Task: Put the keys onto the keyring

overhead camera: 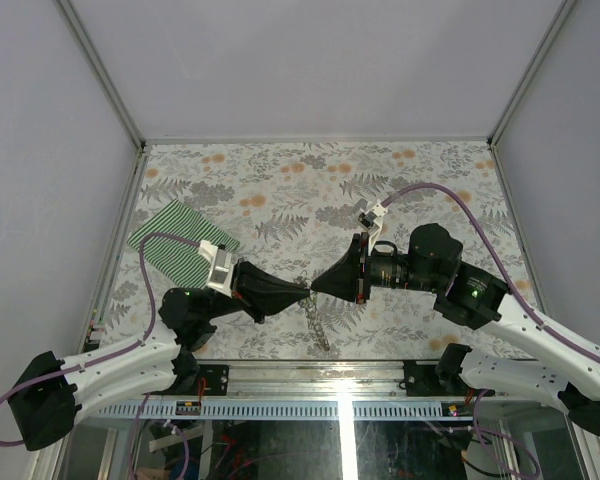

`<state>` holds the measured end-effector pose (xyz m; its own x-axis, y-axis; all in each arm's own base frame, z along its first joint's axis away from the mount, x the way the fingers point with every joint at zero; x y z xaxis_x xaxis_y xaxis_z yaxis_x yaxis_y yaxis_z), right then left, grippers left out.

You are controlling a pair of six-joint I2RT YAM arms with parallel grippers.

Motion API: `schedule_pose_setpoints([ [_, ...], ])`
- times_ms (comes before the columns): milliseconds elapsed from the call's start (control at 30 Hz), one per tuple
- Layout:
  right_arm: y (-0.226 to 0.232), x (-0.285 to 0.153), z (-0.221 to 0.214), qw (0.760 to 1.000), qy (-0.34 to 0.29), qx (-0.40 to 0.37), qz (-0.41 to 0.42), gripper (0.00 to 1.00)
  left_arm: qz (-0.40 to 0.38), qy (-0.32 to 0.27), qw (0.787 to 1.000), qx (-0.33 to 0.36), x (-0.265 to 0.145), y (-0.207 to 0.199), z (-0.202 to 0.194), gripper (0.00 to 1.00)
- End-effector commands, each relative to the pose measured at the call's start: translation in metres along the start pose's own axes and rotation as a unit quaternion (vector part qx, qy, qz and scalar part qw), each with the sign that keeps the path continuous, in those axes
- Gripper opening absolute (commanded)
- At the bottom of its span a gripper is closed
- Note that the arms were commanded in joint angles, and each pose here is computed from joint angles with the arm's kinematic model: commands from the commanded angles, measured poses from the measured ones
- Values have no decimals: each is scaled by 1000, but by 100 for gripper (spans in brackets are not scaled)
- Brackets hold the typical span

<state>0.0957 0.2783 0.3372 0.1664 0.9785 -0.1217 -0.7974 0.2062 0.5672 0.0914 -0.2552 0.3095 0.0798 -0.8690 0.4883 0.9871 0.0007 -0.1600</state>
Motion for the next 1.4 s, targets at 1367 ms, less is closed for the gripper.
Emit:
schedule_pose_setpoints([
  [1367, 4, -25, 11, 993, -55, -105, -5, 33, -18, -53, 997, 47, 8, -11, 37, 0],
])
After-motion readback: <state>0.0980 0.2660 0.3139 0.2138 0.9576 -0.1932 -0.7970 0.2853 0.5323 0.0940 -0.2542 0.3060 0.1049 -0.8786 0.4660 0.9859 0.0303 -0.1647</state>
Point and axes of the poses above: each gripper's point midway between its finger pads, its own x axis out along the fingers, its own y axis along the line the jaws close on, z = x × y, the point moved 3 cm from there along -x, back along the fingers, and after that the axes turned 3 degrees about x, right-handed, at the moved point
